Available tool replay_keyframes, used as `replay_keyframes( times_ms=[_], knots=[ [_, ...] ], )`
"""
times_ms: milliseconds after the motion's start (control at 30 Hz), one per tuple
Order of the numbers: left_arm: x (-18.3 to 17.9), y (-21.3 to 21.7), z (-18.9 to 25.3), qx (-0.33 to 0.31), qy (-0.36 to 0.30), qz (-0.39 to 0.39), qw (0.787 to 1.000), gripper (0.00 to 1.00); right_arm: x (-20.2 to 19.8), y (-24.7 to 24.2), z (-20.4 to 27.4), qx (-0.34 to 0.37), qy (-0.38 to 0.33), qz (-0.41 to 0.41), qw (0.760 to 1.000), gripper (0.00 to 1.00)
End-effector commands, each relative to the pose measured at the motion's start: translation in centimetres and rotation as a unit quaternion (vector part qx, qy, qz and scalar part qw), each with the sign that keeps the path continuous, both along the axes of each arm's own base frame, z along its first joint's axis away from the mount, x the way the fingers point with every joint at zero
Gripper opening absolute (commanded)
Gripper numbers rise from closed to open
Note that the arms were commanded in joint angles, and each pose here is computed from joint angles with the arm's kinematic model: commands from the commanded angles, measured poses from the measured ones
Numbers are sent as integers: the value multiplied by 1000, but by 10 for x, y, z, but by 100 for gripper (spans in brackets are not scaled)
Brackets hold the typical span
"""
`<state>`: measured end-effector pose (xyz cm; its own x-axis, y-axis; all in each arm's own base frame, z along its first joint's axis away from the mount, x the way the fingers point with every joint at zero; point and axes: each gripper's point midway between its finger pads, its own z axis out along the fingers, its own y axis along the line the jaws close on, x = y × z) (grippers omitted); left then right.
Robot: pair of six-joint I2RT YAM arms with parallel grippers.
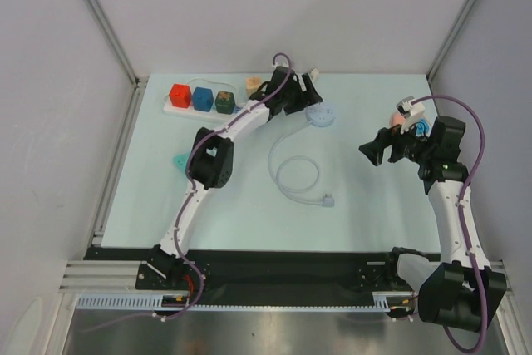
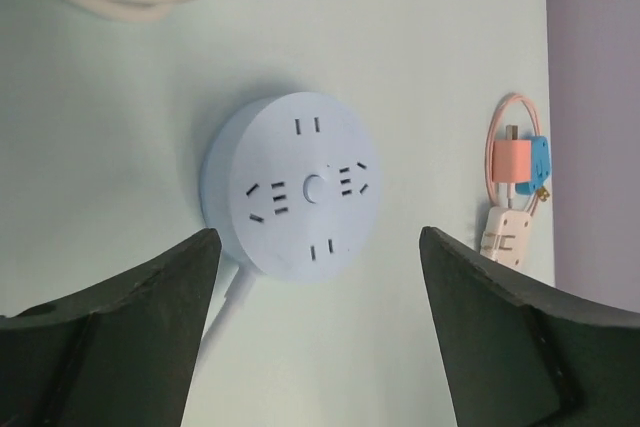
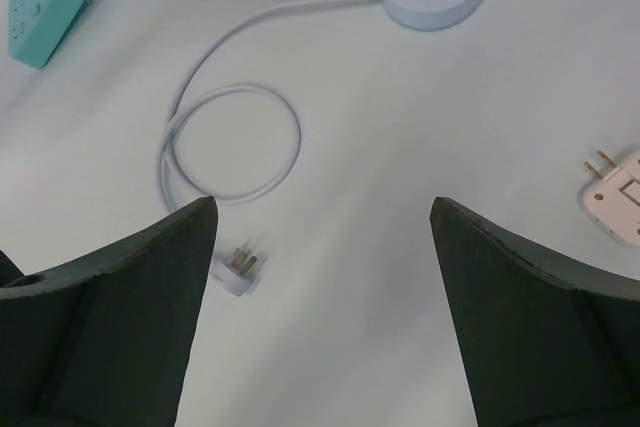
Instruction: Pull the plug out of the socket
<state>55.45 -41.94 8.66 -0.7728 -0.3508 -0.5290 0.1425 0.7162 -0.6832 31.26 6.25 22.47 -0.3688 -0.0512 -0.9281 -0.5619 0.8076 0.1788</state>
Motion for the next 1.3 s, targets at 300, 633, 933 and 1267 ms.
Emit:
replay_keyframes(
  times_ms=[300,633,933,1267],
  knots=[
    [-46,83,140,106,-154,31,982,88,2,-6,3,-2,-14,0,1000,93],
    [-89,203,134,18,-104,180,978,91,1,-8,2,8,-13,0,1000,93],
    [-90,268,95,23,-39,230,972,91,1,-8,2,10,-15,0,1000,93],
    [-53,287,64,79,136,346,925,100,1,-8,3,15,-14,0,1000,93]
  ],
)
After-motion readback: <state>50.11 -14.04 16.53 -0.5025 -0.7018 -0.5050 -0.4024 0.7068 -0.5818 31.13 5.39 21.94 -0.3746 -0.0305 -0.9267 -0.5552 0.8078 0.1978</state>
